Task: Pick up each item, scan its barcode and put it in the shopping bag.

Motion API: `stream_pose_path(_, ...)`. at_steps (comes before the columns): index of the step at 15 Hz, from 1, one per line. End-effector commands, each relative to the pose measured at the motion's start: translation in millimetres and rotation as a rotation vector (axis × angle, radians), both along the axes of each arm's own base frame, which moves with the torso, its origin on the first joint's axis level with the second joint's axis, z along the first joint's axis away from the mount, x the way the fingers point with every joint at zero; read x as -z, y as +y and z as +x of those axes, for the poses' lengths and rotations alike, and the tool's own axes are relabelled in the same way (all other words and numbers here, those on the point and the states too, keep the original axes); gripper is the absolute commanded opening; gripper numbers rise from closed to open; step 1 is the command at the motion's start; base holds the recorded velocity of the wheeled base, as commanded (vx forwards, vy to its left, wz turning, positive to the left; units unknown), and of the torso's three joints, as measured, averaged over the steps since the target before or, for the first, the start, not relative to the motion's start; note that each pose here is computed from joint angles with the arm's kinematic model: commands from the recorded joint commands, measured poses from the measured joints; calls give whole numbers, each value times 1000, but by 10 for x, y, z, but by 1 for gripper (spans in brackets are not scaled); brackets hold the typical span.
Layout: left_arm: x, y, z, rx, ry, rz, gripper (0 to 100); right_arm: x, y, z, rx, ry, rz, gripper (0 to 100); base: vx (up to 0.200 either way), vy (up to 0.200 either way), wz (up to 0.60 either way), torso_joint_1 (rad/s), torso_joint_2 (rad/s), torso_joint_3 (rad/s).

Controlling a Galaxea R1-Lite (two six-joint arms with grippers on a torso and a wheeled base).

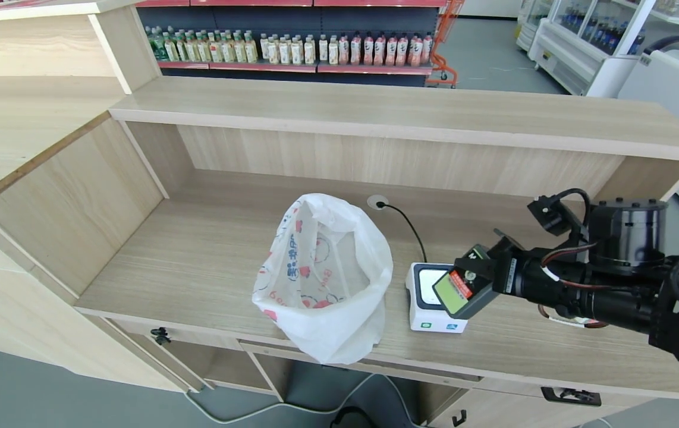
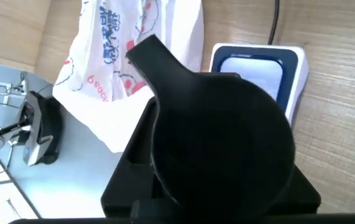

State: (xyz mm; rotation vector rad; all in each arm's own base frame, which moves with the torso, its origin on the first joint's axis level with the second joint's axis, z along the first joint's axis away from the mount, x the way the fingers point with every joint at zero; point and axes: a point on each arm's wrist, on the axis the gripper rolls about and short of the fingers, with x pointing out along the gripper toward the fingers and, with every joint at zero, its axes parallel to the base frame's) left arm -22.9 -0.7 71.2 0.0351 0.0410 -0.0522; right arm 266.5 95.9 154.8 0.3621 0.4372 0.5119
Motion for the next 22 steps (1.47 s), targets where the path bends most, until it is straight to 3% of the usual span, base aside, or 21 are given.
stream_pose_path(1, 0, 0, 0, -1, 0, 0, 100, 116, 84, 104, -15, -5, -1, 0, 0, 0, 0, 0, 0, 0)
stream_pose_path(5, 0, 0, 0, -1, 0, 0, 100, 251, 181, 232, -46, -75, -23, 0, 0, 0, 0, 0, 0, 0)
stream_pose_path(22, 0, -1, 0, 1, 0, -2, 100, 456, 306, 545, -83, -83, -76, 0, 0, 0, 0, 0, 0, 0)
